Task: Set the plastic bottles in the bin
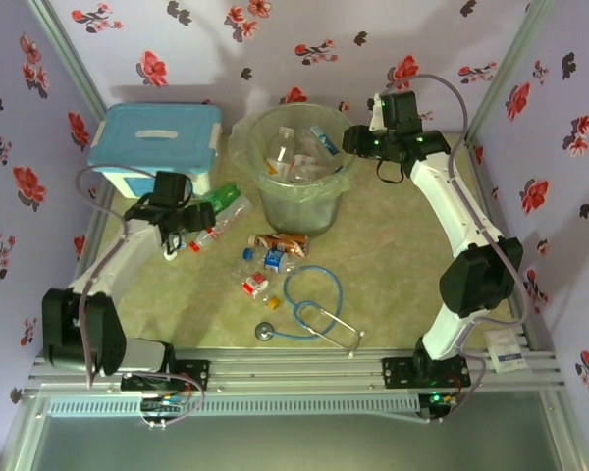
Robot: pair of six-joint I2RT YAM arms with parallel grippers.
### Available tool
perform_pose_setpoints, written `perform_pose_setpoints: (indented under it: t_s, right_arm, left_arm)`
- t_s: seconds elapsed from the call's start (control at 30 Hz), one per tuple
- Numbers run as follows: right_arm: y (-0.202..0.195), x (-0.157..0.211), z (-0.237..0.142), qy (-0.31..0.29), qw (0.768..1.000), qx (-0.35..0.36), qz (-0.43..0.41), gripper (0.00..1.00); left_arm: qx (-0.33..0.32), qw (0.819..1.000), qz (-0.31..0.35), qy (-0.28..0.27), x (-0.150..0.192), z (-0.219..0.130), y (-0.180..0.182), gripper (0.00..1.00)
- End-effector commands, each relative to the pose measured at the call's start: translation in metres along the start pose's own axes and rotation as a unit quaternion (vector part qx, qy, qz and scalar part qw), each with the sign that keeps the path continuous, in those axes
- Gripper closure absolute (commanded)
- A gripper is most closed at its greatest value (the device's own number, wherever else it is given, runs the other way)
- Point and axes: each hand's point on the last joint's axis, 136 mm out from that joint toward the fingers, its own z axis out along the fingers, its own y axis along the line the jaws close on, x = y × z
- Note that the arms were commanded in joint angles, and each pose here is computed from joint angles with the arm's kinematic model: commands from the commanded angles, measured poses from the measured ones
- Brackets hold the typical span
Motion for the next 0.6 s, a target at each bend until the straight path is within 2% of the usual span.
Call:
perform_pose_setpoints:
  t_s: [0.0, 0.1, 0.27, 0.57]
  right_arm:
    - [-0.002, -0.001, 0.004, -0.002, 1.0, -0.006, 0.009, 0.56]
    - [-0.003, 0.001, 0.003, 0.002, 1.0, -0.004, 0.01, 0.56]
    - [-0.003, 0.001, 0.001, 0.0, 1.0, -0.003, 0.01, 0.57]
    - [-0.005, 0.001, 0.001, 0.0, 1.0, 0.003, 0.011, 0.57]
  left_arm:
    - [0.03, 0.998, 0.047, -0.007, -0.014, 0.02, -0.023, 0.08]
    - [0.049, 0.998, 0.045, 0.003, -0.014, 0.04, -0.033, 0.07]
    - [0.058, 0.995, 0.072, 0.026, -0.018, 0.068, -0.047, 0.01]
    - [0.065, 0.989, 0.114, 0.073, -0.002, 0.099, -0.057, 0.04]
